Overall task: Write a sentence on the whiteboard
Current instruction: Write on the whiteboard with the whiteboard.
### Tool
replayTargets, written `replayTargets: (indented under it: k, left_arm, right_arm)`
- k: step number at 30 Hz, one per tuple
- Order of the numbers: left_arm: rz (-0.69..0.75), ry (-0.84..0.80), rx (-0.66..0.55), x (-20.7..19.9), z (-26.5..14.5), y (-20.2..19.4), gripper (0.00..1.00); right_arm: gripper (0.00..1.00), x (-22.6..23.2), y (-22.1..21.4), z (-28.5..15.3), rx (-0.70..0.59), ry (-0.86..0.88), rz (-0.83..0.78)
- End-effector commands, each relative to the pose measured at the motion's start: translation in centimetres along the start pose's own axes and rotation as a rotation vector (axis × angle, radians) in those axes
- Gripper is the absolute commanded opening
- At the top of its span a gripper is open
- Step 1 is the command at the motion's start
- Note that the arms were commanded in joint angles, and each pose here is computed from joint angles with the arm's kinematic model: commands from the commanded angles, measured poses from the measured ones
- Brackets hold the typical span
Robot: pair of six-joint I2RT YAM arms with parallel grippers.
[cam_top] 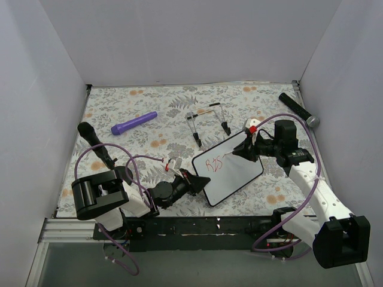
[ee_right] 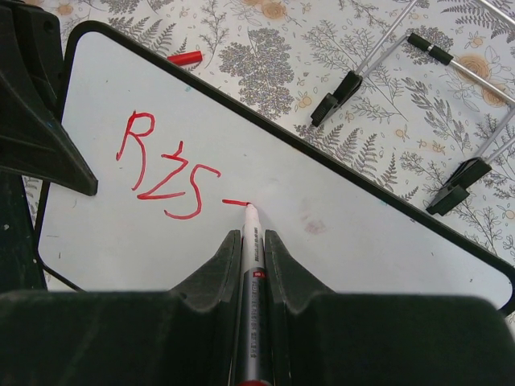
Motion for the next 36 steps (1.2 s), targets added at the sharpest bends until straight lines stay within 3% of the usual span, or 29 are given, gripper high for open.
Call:
replayTargets:
  k: [1, 22, 36]
  left_arm:
    - [0.006, -0.104, -0.072, -1.8, 0.0, 1.4, 0.0]
    - [0.008, -0.104, -0.061, -1.8, 0.2, 1.2, 0.0]
    - [0.007, -0.099, -0.067, -1.7, 0.2, 1.3, 0.0]
  right_arm:
    - [0.01, -0.8, 0.9, 0.1, -0.025, -0.048, -0.045]
    - [0.01, 0.1, 1.3, 0.5, -0.052, 0.051, -0.064]
    - [0.01, 0.8, 0.2, 1.0, -0.004, 0.119, -0.059]
Point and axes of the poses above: each gripper's point midway between its finger pads, its own z axis out along the fingers, its own x axis along the line the jaws close on, y = z × x, the point moved 8 cm from there along -z, back along the fingers, and after that the axes turned 11 degrees about z, right-handed, at the moved point
